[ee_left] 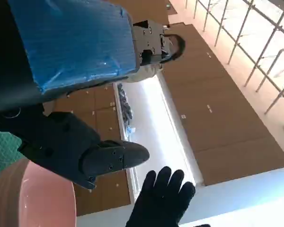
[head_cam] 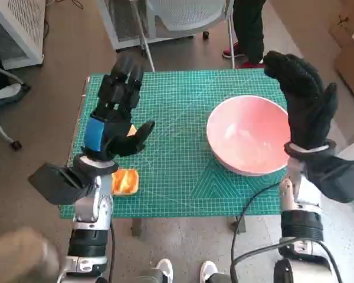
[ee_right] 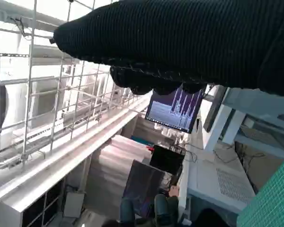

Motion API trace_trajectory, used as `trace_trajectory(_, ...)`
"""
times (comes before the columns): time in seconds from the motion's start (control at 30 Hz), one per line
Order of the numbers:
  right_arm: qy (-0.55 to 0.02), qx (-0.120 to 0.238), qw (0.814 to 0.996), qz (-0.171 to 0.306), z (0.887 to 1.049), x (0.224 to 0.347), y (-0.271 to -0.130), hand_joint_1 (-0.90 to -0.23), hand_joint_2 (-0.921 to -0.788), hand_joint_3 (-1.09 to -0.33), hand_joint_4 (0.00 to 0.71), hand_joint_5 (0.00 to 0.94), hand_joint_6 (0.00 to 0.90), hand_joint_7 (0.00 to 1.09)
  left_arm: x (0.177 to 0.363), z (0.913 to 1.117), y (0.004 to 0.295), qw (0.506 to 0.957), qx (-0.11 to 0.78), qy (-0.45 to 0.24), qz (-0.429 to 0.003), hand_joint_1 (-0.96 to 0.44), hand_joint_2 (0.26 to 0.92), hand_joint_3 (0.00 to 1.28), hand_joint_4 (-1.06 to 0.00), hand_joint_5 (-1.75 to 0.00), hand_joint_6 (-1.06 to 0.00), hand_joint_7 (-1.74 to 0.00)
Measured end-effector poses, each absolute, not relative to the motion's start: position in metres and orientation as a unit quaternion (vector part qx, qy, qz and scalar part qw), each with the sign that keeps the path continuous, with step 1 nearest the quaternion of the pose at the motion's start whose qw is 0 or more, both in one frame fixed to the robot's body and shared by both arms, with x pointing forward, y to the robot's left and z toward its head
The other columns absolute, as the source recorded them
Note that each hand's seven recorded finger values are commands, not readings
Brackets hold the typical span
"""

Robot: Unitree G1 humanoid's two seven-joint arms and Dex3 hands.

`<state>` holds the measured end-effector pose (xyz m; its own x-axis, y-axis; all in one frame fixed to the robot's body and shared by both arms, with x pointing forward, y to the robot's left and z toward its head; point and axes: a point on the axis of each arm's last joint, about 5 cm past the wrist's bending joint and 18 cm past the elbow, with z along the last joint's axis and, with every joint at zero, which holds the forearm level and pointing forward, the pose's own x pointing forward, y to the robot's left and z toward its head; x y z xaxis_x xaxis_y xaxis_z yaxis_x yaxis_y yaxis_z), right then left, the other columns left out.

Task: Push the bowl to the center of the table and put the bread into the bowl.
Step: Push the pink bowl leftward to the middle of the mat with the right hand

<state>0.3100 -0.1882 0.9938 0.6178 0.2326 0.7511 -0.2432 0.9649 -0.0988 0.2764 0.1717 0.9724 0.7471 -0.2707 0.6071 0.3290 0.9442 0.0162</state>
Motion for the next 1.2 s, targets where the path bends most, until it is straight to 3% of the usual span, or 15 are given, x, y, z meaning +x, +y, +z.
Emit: trace_trajectory(1.2, -0.411, 0.016, 0.901, 0.140, 0.9928, 0.3103, -0.1849, -0.476, -0.921, -0.485, 0.353, 0.005, 0.503, 0.01, 0.2744, 0.9733, 0.1729, 0.936, -0.047, -0.312, -0.154, -0.40, 0.727, 0.49, 0.00, 0.00, 0.00, -0.29)
